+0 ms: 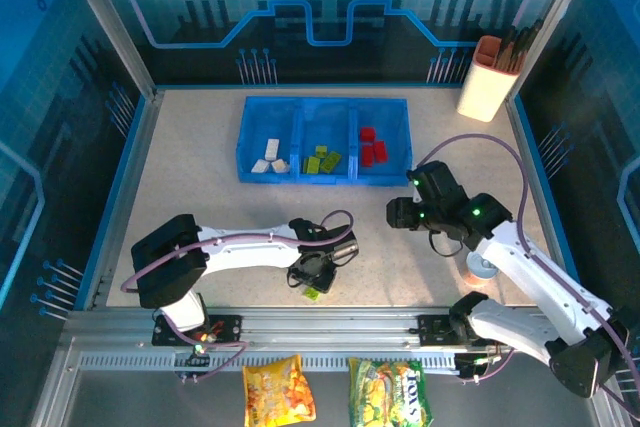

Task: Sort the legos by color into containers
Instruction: Pick up the lego from the middle-left of the table.

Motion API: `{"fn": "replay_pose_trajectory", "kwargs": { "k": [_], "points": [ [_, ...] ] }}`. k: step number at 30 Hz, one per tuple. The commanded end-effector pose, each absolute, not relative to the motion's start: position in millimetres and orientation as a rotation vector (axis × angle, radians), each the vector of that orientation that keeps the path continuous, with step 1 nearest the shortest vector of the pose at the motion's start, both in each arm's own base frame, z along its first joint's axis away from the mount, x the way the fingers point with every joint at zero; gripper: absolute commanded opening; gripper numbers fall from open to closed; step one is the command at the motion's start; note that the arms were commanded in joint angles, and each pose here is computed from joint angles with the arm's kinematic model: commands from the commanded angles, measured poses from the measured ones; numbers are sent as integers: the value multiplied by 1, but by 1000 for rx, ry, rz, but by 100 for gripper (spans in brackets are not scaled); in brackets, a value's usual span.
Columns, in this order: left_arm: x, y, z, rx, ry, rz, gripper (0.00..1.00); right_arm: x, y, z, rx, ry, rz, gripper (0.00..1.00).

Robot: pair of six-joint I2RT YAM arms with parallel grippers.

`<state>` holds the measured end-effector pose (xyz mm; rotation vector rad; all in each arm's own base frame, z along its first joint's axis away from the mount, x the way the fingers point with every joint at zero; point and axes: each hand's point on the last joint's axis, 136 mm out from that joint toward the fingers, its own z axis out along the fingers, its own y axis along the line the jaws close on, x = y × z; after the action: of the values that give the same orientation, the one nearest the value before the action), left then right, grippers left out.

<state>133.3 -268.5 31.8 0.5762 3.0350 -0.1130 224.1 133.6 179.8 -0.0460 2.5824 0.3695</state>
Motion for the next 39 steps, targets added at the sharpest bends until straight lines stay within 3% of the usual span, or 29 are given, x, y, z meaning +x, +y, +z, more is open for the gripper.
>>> {"fn": "replay_pose_trajectory", "kwargs": {
  "k": [1,6,17,24,39],
  "points": [
    [128,-268,26,592,3067,-129,52,219,122,174,-15,2601,323,56],
    [123,-268,14,582,3101,-142,53,218,122,174,-10,2605,329,56],
    [122,-265,3,596,3115,-101,38,220,123,176,-15,2605,323,56],
    [131,-269,16,616,3077,-88,36,220,122,178,-19,2602,317,56],
    [193,-272,62,501,2973,-201,36,218,120,178,-24,2610,300,56]
  ]
}}
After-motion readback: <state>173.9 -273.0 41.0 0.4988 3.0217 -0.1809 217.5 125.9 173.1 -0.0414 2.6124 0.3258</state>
